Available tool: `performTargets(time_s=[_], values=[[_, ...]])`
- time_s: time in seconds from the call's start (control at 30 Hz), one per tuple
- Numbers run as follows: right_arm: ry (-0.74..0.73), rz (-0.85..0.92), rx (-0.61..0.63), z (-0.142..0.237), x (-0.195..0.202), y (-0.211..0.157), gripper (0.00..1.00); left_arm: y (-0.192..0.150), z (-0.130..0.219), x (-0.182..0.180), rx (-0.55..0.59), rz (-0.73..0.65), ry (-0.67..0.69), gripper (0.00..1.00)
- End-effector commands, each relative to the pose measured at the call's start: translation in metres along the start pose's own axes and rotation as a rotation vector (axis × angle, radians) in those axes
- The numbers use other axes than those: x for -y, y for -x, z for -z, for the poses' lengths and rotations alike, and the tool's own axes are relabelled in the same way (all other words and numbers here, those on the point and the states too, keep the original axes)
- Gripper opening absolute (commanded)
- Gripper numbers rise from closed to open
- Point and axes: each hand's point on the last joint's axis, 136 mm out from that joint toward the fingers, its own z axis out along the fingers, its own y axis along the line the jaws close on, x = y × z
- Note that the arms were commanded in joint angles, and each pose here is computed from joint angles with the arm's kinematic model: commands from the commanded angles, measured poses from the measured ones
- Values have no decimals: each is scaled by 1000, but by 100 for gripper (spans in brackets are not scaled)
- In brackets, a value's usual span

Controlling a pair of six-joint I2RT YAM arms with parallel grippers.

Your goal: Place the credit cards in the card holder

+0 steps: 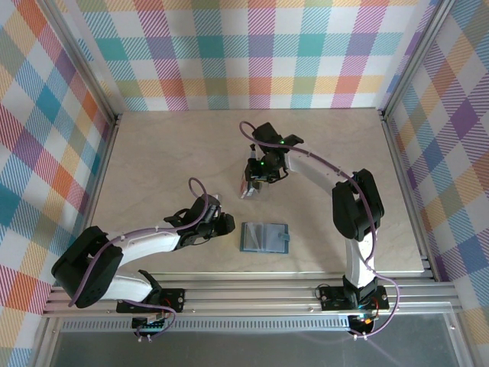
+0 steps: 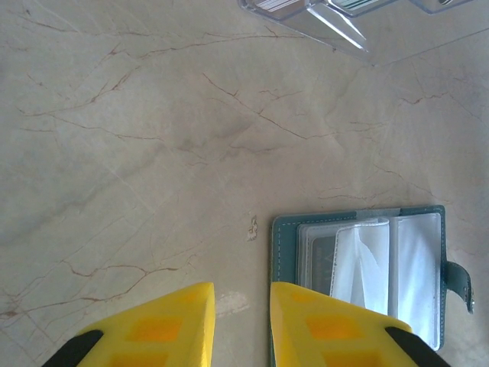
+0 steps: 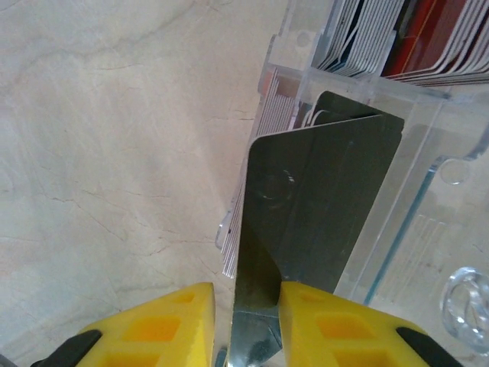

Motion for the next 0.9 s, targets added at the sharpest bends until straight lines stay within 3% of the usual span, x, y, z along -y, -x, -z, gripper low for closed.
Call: performTargets(time_s=[0.0, 0.87], values=[[51, 1, 12, 12, -11, 0, 27, 10, 1, 10, 19, 4, -33, 26], [-63, -16, 65, 39, 9, -4, 3, 8, -2, 7, 11, 8, -29, 26]])
